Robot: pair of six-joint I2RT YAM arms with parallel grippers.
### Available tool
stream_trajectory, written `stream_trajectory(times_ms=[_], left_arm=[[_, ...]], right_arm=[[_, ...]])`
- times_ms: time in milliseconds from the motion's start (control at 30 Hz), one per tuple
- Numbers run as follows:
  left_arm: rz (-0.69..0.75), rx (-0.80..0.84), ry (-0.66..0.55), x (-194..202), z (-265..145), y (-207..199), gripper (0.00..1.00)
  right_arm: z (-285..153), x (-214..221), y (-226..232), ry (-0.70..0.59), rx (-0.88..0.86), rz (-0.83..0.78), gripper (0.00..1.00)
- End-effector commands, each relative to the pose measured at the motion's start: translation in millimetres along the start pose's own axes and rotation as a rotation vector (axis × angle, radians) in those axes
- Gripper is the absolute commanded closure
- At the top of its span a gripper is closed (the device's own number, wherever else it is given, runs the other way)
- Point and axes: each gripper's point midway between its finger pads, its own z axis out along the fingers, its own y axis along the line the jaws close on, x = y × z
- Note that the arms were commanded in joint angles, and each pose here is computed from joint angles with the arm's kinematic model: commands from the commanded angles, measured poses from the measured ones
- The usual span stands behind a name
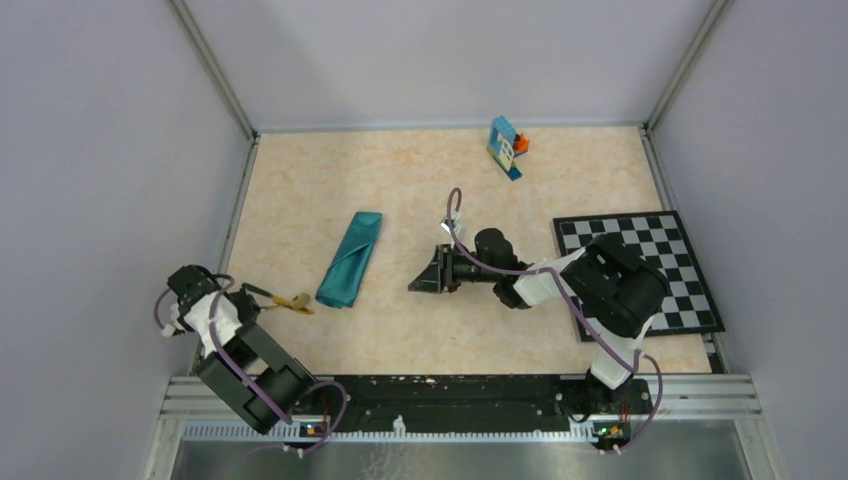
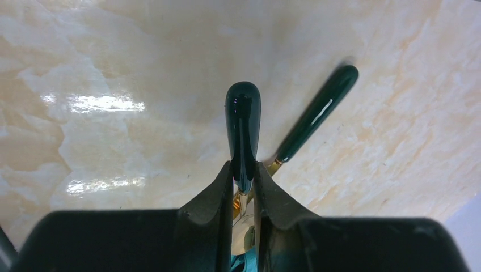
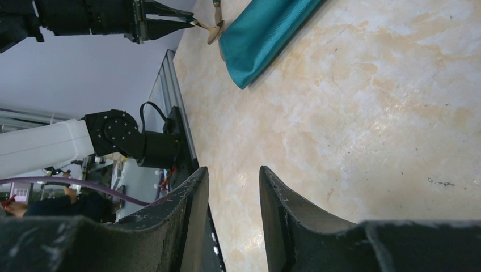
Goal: Fold the napkin into a case and place the utensils inside
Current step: Pick up the spoon from the corner of the board.
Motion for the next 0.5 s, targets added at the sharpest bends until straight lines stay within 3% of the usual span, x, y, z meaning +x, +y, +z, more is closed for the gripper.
stream_trajectory(times_ms=[0, 267, 467], left_arm=[[0.097, 0.053, -0.039, -6, -19, -6, 1.00], [0.328, 0.231, 0.053, 16, -27, -23, 1.00], [0.645, 0.467, 0.034, 29, -65, -69, 1.00]], right_arm=[[1, -5, -1, -0.007, -0.016, -0.025, 0.62], [8, 0, -1, 0.043, 0.004, -0.085, 0.62], [21, 14, 5, 0.129, -0.001, -0.137, 0.61]])
